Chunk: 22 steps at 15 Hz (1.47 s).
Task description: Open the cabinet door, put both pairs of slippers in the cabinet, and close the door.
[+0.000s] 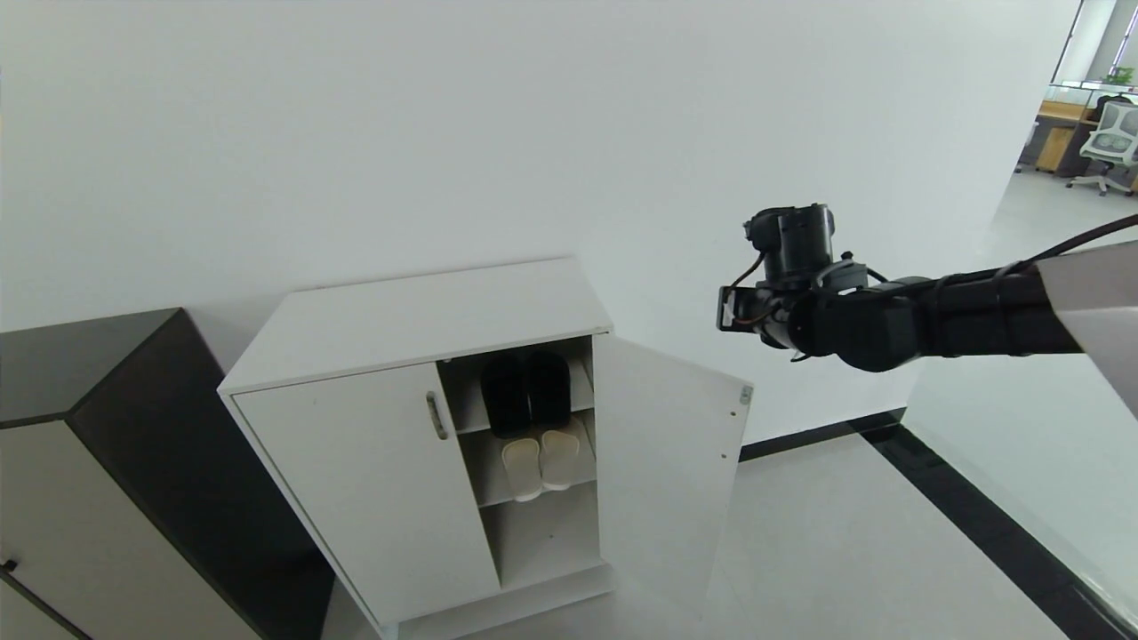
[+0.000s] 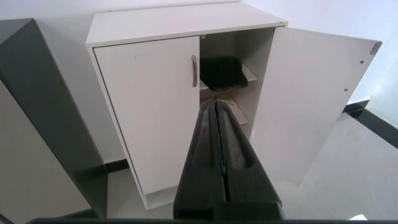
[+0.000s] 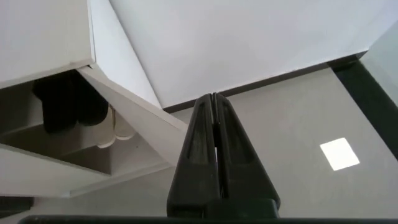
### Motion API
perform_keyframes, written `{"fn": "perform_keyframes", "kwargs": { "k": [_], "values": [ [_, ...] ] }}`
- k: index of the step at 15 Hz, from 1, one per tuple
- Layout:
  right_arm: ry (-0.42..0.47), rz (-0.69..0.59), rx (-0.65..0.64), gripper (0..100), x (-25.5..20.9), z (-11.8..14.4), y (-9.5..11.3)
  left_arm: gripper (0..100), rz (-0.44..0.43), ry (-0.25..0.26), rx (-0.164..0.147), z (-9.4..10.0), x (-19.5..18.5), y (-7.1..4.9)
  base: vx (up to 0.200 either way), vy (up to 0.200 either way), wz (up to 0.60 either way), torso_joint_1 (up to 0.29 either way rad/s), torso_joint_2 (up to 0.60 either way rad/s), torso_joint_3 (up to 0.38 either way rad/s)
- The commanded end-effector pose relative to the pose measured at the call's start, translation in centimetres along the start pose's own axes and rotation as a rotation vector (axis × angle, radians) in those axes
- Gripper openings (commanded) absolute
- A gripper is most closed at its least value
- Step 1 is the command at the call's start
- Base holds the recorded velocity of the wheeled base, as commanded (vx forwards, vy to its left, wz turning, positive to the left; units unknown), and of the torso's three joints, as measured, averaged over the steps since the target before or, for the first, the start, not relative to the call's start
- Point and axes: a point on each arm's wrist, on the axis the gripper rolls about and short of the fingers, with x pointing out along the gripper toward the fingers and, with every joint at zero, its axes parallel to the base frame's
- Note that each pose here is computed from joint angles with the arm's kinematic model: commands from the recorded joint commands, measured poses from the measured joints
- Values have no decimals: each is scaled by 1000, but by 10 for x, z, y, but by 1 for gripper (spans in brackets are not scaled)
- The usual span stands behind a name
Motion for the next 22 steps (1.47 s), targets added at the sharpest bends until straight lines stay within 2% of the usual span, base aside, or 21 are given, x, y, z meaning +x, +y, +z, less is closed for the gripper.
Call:
{"fn": "perform_keyframes", "kwargs": {
  "k": [1,10,14,17,22],
  "values": [
    [45,-31,-5,0,33,-21,-5,0,0,1,0,0,0,0,0,0,0,0,0,0],
    [137,-56,-12,0,72,-68,-7,0,0,1,0,0,0,0,0,0,0,0,0,0],
    [146,-57,-14,0,73,-72,-7,0,0,1,0,0,0,0,0,0,0,0,0,0],
    [149,-46,-17,0,63,-68,-4,0,0,0,0,0,0,0,0,0,0,0,0,0],
    [169,22,-31,0,17,-73,18,0,0,1,0,0,0,0,0,0,0,0,0,0]
  ]
}}
